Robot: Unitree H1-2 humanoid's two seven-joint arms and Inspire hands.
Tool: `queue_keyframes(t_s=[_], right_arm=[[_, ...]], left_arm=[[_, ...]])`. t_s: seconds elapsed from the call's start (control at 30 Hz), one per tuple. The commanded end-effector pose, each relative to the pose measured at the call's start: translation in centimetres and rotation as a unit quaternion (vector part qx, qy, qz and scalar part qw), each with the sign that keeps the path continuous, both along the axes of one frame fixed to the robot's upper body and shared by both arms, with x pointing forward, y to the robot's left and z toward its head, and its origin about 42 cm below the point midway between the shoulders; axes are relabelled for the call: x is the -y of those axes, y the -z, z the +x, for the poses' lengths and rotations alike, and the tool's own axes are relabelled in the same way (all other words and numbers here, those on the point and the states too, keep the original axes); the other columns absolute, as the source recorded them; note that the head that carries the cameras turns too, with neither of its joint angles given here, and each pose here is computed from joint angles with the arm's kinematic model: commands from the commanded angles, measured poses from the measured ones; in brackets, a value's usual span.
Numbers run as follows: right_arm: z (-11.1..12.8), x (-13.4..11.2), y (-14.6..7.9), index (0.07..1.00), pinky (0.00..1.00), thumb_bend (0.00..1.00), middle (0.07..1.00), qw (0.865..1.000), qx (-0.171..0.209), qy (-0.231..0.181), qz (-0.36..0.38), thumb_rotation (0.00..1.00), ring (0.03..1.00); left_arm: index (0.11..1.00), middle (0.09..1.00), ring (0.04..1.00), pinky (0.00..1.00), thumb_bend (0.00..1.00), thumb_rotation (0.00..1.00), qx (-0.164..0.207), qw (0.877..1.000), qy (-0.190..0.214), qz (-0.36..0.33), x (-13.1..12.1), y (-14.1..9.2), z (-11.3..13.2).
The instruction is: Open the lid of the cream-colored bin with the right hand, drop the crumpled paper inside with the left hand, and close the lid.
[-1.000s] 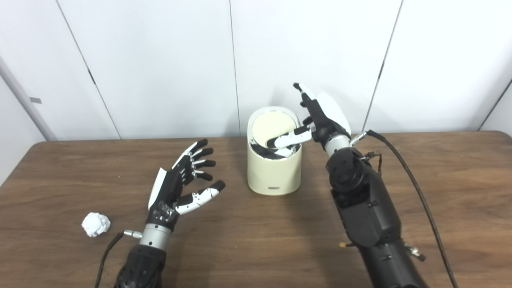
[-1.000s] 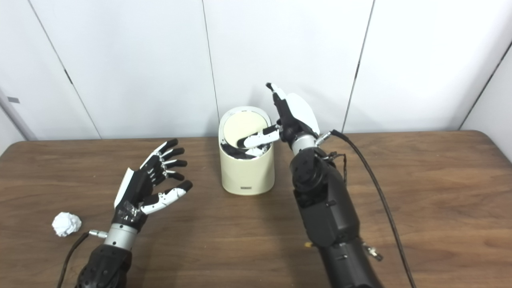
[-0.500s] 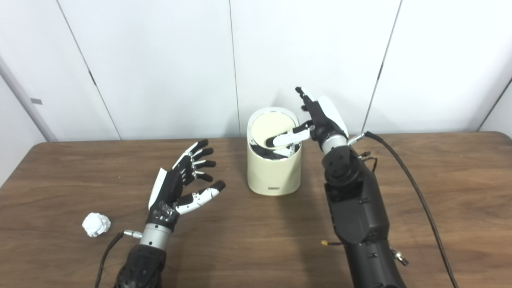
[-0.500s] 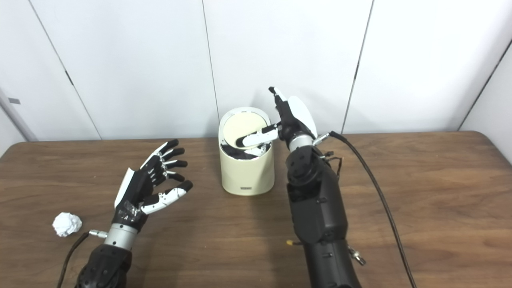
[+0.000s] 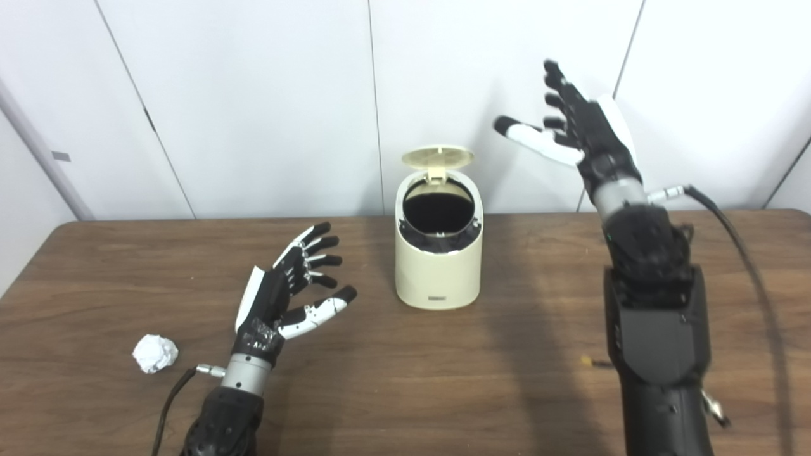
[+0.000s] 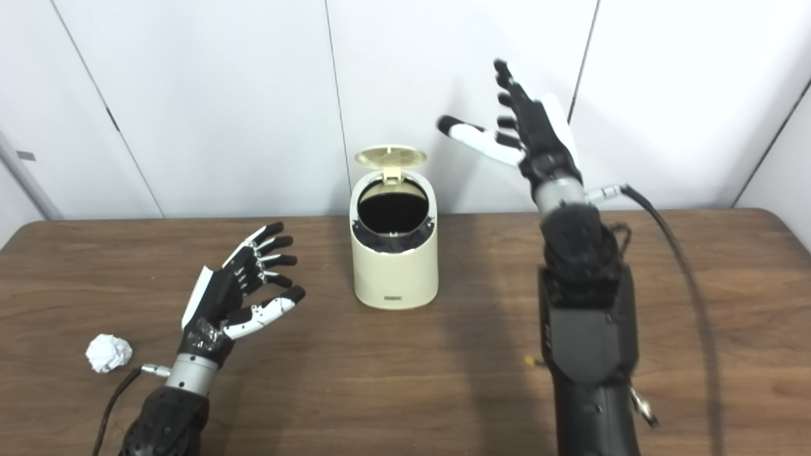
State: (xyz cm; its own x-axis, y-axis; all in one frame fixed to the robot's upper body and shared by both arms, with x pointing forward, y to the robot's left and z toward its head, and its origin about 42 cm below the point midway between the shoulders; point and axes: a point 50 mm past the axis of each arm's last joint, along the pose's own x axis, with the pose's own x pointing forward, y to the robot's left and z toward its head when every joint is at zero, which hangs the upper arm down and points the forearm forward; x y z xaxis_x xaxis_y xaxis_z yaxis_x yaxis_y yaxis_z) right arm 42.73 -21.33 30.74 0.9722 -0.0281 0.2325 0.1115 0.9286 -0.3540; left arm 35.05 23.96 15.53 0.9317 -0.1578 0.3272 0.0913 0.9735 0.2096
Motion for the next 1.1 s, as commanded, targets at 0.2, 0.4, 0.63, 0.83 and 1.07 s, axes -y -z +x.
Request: queue_keyframes(t_s=[0.2, 0.4, 0.63, 0.83, 1.07], right_arm=[[-2.1, 1.2, 5.1, 0.873, 0.72, 0.56, 0.877, 0.999, -0.005, 0.005, 0.032, 0.51, 0.844], [-3.4, 1.5, 7.7, 0.855, 0.70, 0.57, 0.866, 0.999, -0.013, 0.000, 0.048, 0.40, 0.838], [-3.7, 3.0, 9.0, 0.853, 0.72, 0.59, 0.866, 0.999, -0.003, -0.013, 0.048, 0.32, 0.832], [-3.9, 4.6, 9.7, 0.936, 0.76, 0.69, 0.907, 0.999, -0.005, -0.030, 0.027, 0.22, 0.848], [-4.7, 4.8, 9.1, 0.937, 0.73, 0.78, 0.916, 0.999, -0.035, -0.024, 0.011, 0.20, 0.839]], left_arm=[[0.886, 0.820, 0.736, 0.58, 0.66, 0.16, 0.043, 0.999, 0.008, -0.001, 0.4, -2.1, 1.1], [0.874, 0.817, 0.737, 0.58, 0.66, 0.15, 0.044, 0.999, 0.009, 0.000, 0.5, -2.3, 1.0], [0.865, 0.826, 0.737, 0.59, 0.67, 0.17, 0.041, 0.999, 0.009, -0.001, 1.7, -2.0, 0.9], [0.869, 0.836, 0.750, 0.60, 0.70, 0.18, 0.038, 0.999, 0.013, -0.003, 3.2, -1.8, 0.8], [0.819, 0.786, 0.695, 0.55, 0.69, 0.13, 0.075, 0.997, -0.001, -0.021, 3.7, -2.0, 0.4]])
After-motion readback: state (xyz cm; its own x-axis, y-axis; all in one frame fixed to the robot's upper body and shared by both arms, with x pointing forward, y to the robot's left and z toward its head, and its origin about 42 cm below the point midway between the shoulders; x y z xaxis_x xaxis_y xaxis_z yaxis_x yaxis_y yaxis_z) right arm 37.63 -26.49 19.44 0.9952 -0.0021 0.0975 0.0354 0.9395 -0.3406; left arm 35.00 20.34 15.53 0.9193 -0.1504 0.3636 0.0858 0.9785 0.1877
